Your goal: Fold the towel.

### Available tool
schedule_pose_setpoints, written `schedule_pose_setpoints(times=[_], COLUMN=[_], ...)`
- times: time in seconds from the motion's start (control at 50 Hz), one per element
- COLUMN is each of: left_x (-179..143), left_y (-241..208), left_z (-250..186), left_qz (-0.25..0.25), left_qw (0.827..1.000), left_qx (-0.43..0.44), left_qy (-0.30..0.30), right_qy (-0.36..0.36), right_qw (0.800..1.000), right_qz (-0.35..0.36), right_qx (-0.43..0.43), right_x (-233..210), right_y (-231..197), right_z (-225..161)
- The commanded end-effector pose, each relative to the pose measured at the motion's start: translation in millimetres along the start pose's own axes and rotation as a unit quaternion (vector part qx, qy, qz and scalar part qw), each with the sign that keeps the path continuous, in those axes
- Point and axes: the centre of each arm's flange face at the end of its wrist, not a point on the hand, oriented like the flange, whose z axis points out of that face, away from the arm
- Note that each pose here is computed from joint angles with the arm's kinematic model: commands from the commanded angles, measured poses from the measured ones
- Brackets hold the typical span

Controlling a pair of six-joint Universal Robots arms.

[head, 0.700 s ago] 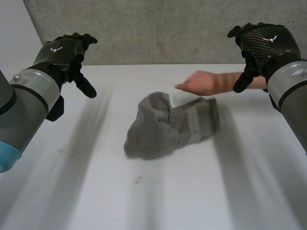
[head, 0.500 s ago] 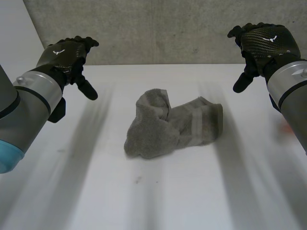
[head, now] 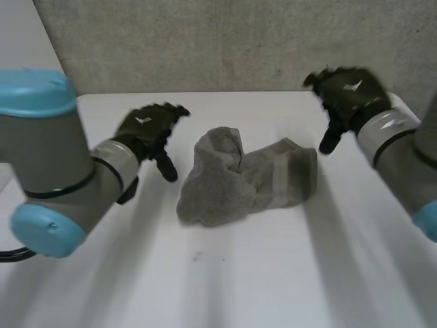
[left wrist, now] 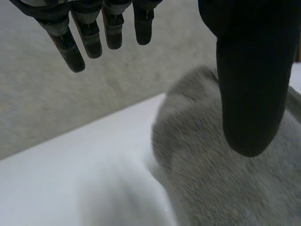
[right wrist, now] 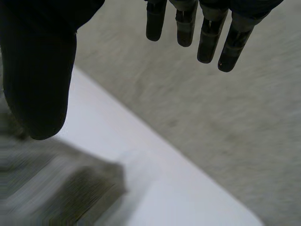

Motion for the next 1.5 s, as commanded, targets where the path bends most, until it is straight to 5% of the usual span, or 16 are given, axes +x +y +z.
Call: schedule_pose_setpoints(times=[0.02, 0.18, 0.42, 0.52, 0.66, 0.74, 0.92, 1.04, 1.1, 1.2, 1.5], left_x=[20, 25, 23, 17, 12, 11, 9, 10, 23, 36, 22], left_y=[29, 65, 63, 12, -86, -85, 10, 76, 96, 100, 33], left_z=[38, 86, 87, 75, 32, 16, -21, -52, -70, -87, -95], left_qz=[0.068, 0.141, 0.145, 0.137, 0.116, 0.105, 0.110, 0.106, 0.107, 0.108, 0.108], left_qw=[0.997, 0.989, 0.989, 0.988, 0.967, 0.970, 0.992, 0.993, 0.988, 0.984, 0.992], left_qx=[0.001, 0.008, 0.010, 0.071, 0.224, 0.217, 0.066, -0.050, -0.092, -0.105, 0.014], left_qy=[0.029, 0.038, 0.026, -0.007, -0.037, -0.029, -0.003, 0.017, 0.056, 0.094, 0.058], right_qy=[-0.087, -0.120, -0.063, 0.001, 0.091, 0.088, -0.014, -0.101, -0.131, -0.150, -0.150], right_qw=[0.995, 0.991, 0.998, 0.999, 0.974, 0.971, 0.999, 0.985, 0.979, 0.975, 0.970], right_qz=[-0.004, 0.005, -0.009, -0.011, 0.009, 0.015, -0.031, -0.076, -0.073, -0.066, -0.055], right_qx=[-0.055, -0.051, -0.031, 0.032, 0.207, 0.222, 0.038, -0.121, -0.136, -0.150, -0.182], right_x=[-32, -56, -52, -28, 21, 23, -7, -30, -39, -45, -42], right_y=[60, 117, 137, 90, -29, -44, 15, 75, 88, 97, 116], right_z=[41, 94, 124, 130, 93, 72, 33, 4, -2, -10, -32])
